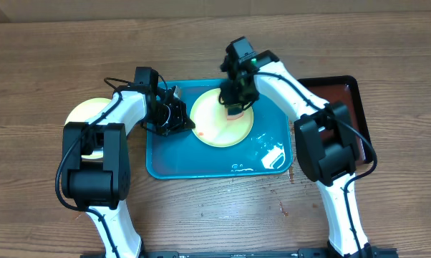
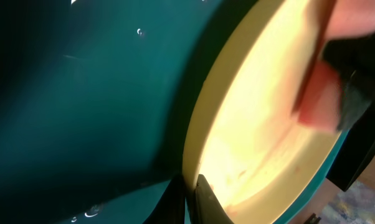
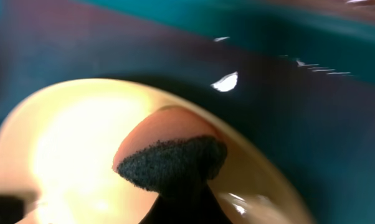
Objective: Clean dirty plates on tray and stack at the side
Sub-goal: 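Continue scrubbing the yellow plate with the sponge in the right gripper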
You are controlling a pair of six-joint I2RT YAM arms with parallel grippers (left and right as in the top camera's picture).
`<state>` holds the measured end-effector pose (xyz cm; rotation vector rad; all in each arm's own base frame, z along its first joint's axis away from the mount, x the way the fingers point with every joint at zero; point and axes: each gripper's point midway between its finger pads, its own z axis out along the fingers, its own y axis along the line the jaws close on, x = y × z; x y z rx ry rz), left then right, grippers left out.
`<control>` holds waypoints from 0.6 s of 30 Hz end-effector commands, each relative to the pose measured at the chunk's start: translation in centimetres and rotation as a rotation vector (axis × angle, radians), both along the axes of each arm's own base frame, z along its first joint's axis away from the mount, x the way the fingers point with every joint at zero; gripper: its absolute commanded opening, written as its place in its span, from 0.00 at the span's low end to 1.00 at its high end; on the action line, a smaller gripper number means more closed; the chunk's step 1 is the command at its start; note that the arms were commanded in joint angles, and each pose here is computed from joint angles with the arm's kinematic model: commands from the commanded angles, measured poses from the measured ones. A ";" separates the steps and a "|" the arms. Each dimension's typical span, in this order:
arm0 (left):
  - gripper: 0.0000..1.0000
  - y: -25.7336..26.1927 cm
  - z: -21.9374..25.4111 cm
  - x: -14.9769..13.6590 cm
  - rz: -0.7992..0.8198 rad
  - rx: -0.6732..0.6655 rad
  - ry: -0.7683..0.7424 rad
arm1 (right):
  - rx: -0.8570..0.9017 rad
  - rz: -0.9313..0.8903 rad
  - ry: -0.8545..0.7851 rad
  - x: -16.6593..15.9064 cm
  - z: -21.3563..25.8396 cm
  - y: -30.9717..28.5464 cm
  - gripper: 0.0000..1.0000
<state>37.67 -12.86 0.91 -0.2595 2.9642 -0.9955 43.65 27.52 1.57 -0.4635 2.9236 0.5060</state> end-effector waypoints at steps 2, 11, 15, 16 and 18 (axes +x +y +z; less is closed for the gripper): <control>0.04 0.8 -0.3 0.1 -0.005 0.042 -0.013 | 0.081 0.153 0.092 -4.6 -0.8 4.5 0.04; 0.04 0.8 -0.3 0.1 -0.005 0.042 -0.011 | -0.046 0.266 0.232 -10.1 -1.4 3.6 0.04; 0.04 0.8 -0.3 0.1 -0.005 0.042 -0.010 | -0.192 0.213 0.219 -8.9 -2.1 -0.3 0.04; 0.04 0.8 -0.3 0.1 -0.005 0.042 -0.010 | -0.222 0.191 0.210 -8.4 -2.2 -1.1 0.04; 0.04 0.8 -0.3 0.1 -0.005 0.042 -0.010 | -0.311 0.109 0.175 -6.7 -2.4 -3.6 0.04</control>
